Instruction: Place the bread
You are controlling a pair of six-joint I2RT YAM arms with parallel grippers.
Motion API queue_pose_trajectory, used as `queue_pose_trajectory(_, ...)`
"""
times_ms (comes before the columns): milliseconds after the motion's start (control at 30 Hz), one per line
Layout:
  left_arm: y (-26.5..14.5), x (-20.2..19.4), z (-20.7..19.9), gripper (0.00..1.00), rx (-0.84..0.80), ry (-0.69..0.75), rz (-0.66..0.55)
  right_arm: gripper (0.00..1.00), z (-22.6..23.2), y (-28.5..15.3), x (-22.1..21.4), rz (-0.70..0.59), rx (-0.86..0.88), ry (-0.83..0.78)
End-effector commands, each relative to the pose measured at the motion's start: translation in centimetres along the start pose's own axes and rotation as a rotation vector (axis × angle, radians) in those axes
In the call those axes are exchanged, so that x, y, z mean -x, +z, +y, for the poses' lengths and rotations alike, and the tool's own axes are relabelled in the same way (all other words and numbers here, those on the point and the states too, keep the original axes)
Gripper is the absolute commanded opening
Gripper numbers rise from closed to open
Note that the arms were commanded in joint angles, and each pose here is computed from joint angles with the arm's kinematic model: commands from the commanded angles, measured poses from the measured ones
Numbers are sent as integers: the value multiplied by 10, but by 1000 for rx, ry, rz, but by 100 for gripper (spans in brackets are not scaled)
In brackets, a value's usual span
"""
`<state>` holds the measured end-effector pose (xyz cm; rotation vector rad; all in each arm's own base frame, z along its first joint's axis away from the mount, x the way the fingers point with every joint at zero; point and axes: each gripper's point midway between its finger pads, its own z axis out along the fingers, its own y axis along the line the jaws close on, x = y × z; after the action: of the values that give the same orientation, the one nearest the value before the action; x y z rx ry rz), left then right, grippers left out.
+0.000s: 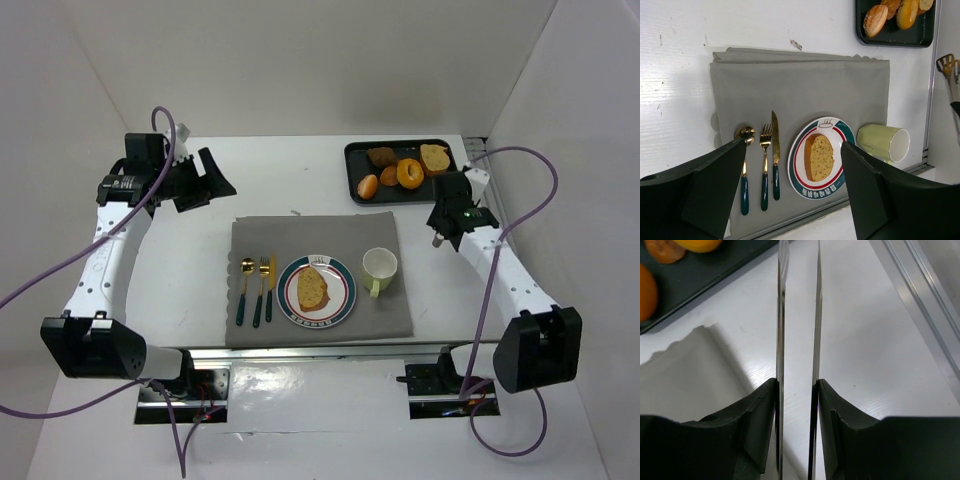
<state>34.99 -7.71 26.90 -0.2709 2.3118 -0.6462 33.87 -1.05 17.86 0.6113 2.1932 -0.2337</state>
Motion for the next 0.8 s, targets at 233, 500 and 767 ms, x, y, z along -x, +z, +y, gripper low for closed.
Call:
queue_pose_trajectory(233,4,5,-4,90,-25,33,0,51,-22,62,-51,-43,-61,115)
queue_pose_trajectory(500,2,6,-3,90,-17,42,-4,100,-17,36,-2,-90,-48,134)
queue_pose_trajectory(767,-5,10,-10,90,-33,50,-19,100,12,12,62,-86,20,111)
